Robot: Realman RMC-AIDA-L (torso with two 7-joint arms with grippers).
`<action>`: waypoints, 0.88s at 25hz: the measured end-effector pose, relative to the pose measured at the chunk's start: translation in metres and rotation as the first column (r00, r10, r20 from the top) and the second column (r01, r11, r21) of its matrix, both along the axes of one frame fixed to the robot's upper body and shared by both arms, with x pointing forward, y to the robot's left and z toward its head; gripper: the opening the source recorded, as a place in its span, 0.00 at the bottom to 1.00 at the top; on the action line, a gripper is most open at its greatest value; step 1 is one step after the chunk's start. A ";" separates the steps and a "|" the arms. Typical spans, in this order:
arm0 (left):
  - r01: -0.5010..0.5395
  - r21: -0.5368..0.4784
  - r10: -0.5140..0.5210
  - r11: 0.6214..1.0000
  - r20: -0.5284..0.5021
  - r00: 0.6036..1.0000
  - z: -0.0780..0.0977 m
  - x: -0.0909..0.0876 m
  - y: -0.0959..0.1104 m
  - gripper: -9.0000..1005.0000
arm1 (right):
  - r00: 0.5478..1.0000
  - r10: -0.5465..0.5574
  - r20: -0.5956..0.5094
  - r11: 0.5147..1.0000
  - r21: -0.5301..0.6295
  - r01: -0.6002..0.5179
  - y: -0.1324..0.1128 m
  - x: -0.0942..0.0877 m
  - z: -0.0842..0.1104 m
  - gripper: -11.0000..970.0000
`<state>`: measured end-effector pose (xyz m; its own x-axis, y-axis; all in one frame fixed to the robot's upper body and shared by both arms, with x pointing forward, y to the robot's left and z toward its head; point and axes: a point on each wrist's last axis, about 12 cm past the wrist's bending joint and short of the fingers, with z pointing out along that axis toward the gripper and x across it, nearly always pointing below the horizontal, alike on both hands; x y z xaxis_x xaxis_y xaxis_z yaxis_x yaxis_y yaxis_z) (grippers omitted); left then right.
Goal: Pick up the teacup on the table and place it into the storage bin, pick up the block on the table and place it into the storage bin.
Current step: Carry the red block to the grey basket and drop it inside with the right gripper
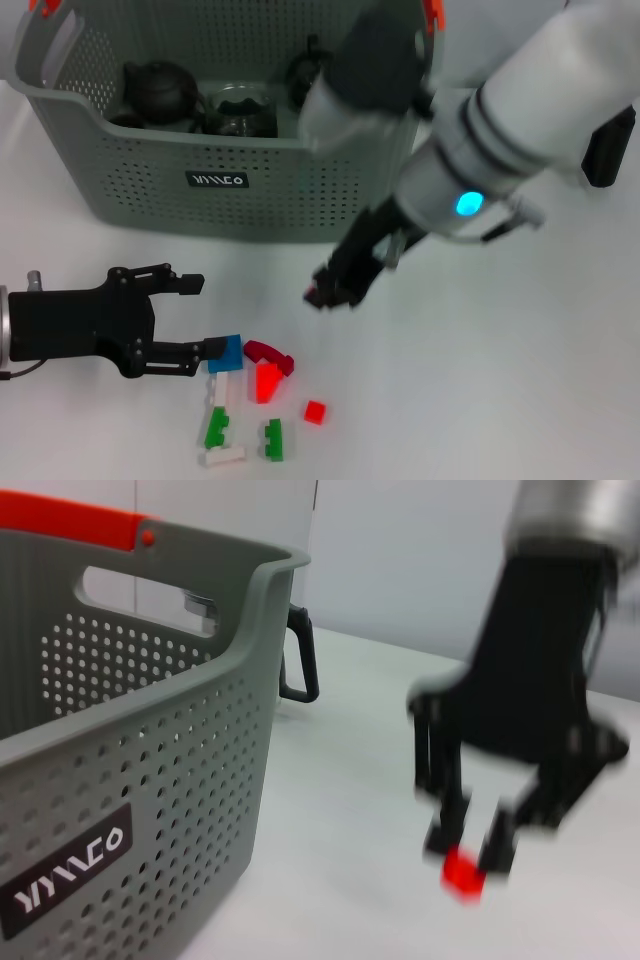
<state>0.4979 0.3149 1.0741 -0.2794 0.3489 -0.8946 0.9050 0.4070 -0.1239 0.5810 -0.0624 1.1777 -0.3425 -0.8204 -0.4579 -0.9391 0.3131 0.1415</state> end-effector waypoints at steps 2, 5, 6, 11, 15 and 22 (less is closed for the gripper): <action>-0.003 0.000 0.003 1.000 -0.001 1.000 0.000 -0.001 0.001 0.86 | 1.000 -0.018 0.010 0.999 0.049 0.017 -0.008 0.004 0.024 0.24; -0.006 0.003 0.006 1.000 -0.001 1.000 0.000 -0.001 0.002 0.86 | 0.998 -0.036 0.048 0.990 0.139 0.029 -0.016 0.012 0.062 0.24; -0.006 0.003 0.006 1.000 -0.001 1.000 0.000 -0.001 0.002 0.86 | 0.997 -0.040 0.071 0.985 0.171 0.027 -0.018 0.015 0.075 0.24; 0.000 0.000 0.000 1.000 0.000 1.000 0.001 0.000 0.001 0.86 | 0.974 -0.115 0.195 0.947 0.318 0.048 -0.015 0.034 0.117 0.25; 0.003 -0.001 -0.003 1.000 0.002 1.000 0.002 0.002 -0.001 0.86 | 0.932 -0.223 0.286 0.912 0.398 0.096 -0.008 0.057 0.116 0.25; 0.005 0.001 -0.005 1.000 0.003 1.000 0.003 0.003 0.000 0.86 | 0.904 -0.289 0.314 0.921 0.349 0.173 0.003 0.086 0.088 0.25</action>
